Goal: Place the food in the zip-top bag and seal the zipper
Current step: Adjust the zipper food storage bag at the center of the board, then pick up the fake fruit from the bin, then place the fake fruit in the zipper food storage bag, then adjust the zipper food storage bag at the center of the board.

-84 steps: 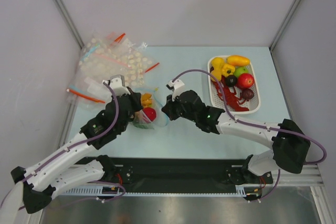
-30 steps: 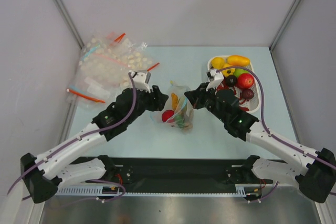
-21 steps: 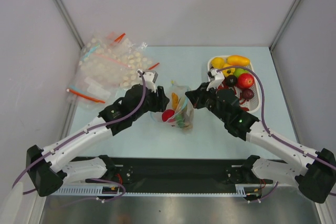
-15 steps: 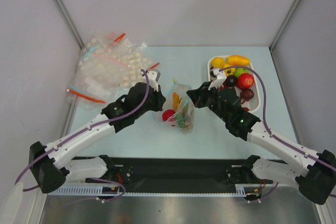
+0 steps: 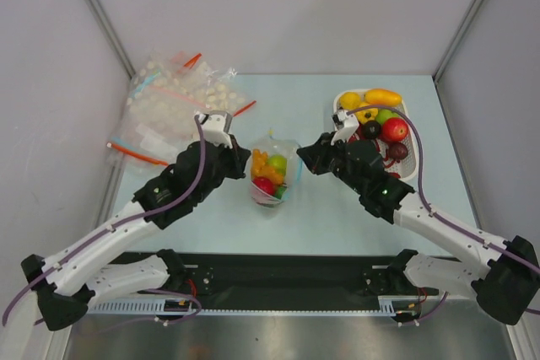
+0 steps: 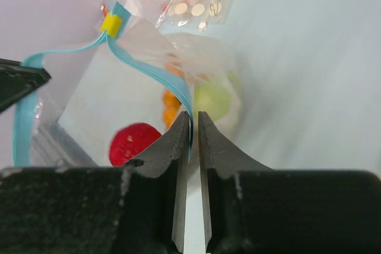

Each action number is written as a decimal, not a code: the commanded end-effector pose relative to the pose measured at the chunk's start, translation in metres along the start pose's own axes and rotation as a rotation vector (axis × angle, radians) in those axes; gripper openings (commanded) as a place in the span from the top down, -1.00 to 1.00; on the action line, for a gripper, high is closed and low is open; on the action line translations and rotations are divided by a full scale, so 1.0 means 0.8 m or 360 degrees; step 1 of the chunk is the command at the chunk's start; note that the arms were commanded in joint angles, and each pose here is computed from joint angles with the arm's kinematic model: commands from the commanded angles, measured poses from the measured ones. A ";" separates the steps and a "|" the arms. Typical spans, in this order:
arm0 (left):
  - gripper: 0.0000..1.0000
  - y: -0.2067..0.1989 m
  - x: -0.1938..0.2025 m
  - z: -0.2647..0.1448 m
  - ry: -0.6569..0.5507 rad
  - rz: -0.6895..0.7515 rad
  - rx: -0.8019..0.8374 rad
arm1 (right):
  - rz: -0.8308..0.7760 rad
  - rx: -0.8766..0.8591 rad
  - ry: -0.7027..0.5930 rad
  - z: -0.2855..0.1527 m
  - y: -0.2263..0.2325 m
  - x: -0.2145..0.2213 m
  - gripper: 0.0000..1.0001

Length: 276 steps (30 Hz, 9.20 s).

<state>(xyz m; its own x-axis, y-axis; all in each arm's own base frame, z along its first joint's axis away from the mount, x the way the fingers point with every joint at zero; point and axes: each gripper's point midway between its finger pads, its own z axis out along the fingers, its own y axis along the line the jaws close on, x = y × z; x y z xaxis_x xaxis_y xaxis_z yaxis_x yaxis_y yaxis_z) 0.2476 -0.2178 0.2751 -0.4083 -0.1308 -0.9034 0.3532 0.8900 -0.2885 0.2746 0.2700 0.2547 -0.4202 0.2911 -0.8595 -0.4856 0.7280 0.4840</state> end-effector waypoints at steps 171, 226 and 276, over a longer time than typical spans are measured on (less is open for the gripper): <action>0.98 0.081 -0.032 -0.040 -0.0448 -0.0335 -0.0438 | -0.0418 0.0093 0.0356 0.057 0.062 0.099 0.12; 0.33 -0.086 0.015 0.017 -0.0149 0.0006 0.0632 | -0.0279 -0.0300 -0.0023 -0.006 0.094 0.021 1.00; -0.60 -0.101 0.046 0.032 0.0045 0.0167 0.0735 | 0.0240 -0.0689 0.0057 -0.007 0.082 0.013 -0.17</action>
<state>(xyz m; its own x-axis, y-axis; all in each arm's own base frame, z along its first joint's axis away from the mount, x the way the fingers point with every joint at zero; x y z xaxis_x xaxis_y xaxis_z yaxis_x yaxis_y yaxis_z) 0.2235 -0.2976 0.2281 -0.4248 -0.0006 -0.9053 0.6944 0.6414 -0.3262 0.2413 0.3149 0.2597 -0.5539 0.3217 -0.7679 -0.6487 0.4113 0.6403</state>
